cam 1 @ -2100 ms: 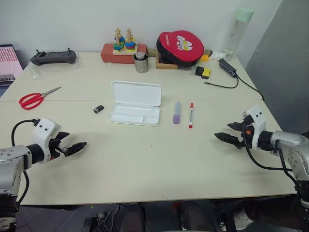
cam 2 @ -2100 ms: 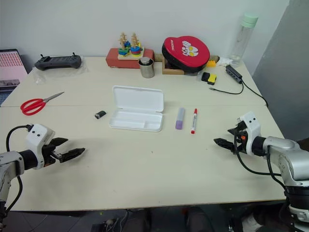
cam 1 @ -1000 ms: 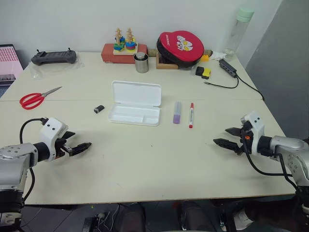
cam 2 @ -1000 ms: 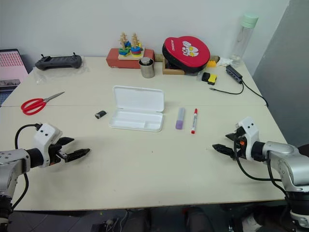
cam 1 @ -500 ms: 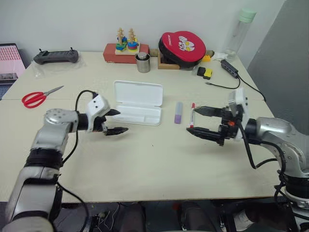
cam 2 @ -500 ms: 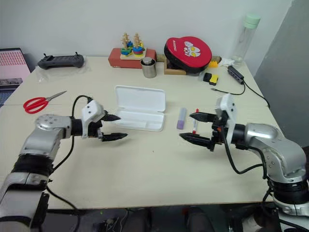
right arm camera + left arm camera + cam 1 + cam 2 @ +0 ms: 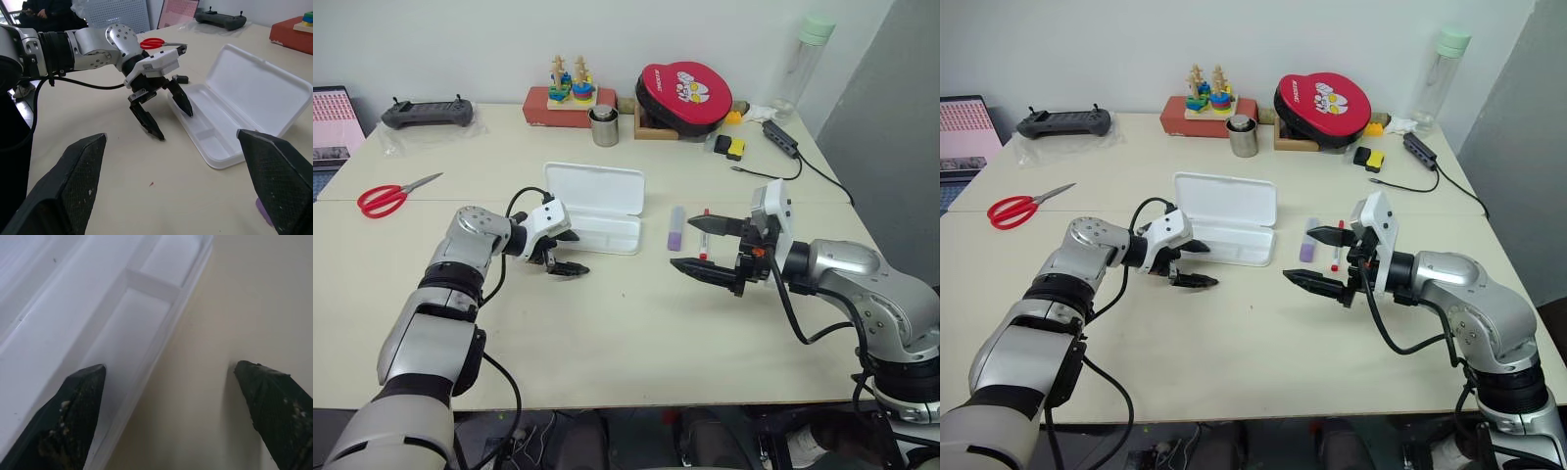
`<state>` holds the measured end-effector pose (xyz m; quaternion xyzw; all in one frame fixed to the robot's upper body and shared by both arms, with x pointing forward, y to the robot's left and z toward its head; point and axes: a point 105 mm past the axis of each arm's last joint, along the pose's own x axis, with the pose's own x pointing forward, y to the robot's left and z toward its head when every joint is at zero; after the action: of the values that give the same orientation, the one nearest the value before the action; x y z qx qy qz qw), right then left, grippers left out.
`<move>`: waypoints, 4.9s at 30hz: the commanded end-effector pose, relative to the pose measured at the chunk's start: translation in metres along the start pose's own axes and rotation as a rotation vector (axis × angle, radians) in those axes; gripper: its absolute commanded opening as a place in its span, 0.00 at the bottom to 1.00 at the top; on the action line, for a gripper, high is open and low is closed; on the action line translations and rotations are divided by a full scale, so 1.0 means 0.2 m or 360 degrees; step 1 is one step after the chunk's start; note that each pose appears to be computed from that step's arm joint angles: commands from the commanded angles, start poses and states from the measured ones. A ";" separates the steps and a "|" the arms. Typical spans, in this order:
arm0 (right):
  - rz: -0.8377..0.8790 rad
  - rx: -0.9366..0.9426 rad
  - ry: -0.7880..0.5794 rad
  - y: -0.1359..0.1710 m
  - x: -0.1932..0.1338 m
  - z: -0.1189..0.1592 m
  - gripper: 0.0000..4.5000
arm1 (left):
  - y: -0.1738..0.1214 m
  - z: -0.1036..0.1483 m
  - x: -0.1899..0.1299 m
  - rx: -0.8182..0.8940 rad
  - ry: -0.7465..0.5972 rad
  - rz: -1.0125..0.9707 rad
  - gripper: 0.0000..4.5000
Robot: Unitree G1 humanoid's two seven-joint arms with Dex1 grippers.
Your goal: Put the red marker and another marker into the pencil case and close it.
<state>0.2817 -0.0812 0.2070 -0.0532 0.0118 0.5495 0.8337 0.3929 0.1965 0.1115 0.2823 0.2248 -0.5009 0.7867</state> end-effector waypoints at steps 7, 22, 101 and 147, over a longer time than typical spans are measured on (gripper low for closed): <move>-0.0036 -0.0095 -0.0120 0.02 -0.02 0.11 1.00 | 0.03 0.06 0.06 0.0076 -0.0041 0.0065 0.51; -0.0040 -0.0071 -0.0109 0.00 -0.03 0.09 1.00 | -0.05 0.06 0.08 0.0109 -0.0129 -0.0067 0.01; -0.1656 0.0340 0.0475 -0.58 -0.01 -0.60 0.07 | -0.42 0.80 -0.06 -0.0039 -0.1082 0.0187 1.00; 0.0530 -0.0825 0.0401 -0.08 0.72 -0.31 0.07 | -0.58 0.10 -0.49 -0.0458 -0.0677 0.0524 1.00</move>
<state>0.3533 0.0359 0.1195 -0.3316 0.0034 0.6539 0.6800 0.2508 0.2159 0.1542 0.0792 0.0913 -0.3637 0.9237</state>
